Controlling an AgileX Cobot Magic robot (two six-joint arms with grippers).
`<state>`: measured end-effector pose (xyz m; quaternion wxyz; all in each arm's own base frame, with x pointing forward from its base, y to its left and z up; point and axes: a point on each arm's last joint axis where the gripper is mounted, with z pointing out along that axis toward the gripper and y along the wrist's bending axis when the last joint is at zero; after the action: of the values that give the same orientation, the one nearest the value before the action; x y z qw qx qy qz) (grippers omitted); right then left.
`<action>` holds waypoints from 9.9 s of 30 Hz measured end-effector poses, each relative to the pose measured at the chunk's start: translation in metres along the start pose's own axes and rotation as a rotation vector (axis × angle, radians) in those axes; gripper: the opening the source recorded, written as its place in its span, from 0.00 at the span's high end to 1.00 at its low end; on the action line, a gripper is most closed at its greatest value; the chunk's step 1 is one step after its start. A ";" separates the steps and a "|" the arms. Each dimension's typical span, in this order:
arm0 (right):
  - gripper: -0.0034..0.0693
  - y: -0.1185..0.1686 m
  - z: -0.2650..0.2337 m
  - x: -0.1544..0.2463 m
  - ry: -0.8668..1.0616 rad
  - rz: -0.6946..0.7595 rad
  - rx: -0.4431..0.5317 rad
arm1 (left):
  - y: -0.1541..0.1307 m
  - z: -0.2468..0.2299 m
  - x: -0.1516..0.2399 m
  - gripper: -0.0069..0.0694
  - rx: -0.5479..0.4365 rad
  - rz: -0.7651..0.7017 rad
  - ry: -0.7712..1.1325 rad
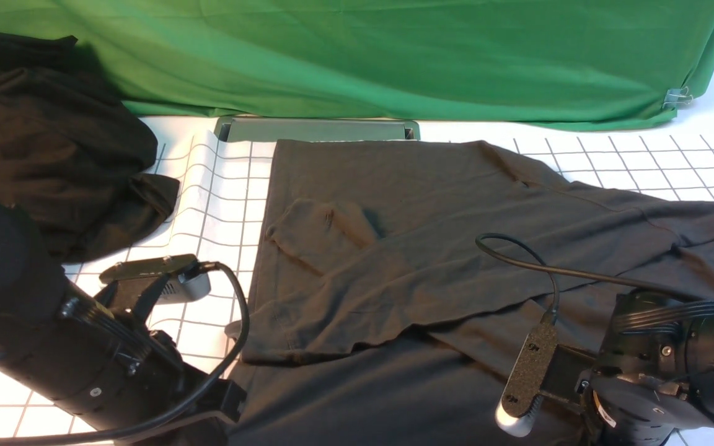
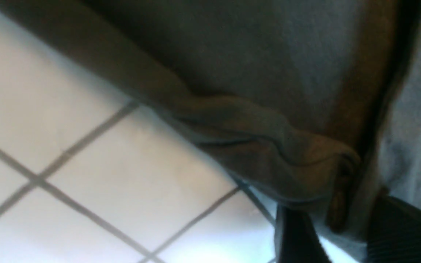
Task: Fold a long-sleeved shirt over a white checkered tablecloth.
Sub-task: 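Fold the black garment in half by bringing its near edge over to the far edge, then pull the folded dark garment lengthwise by its ends to straighten it flat on the table, then fold the right end of the dark garment over onto its left end with the right gripper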
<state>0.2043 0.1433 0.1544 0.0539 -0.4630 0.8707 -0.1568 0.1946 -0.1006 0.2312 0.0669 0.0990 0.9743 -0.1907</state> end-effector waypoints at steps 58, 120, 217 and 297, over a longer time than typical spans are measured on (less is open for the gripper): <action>0.93 -0.092 -0.079 -0.010 -0.384 0.397 -0.035 | 0.029 -0.045 -0.068 0.89 0.041 -0.254 -0.322; 0.77 -0.261 -0.009 0.105 -0.103 1.115 -0.108 | 0.051 -0.061 -0.243 0.82 0.010 -0.090 -0.408; 0.55 -0.274 0.089 0.145 0.090 1.197 -0.160 | 0.055 -0.063 -0.248 0.79 -0.044 -0.032 -0.463; 0.93 -0.306 0.083 0.142 0.005 1.266 -0.160 | 0.056 -0.061 -0.244 0.79 -0.057 -0.024 -0.419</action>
<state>0.3853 -0.1514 0.1824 0.0995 0.1389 0.9848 -0.0301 0.4381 -0.0670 0.3087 0.2686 0.0435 0.9452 -0.1805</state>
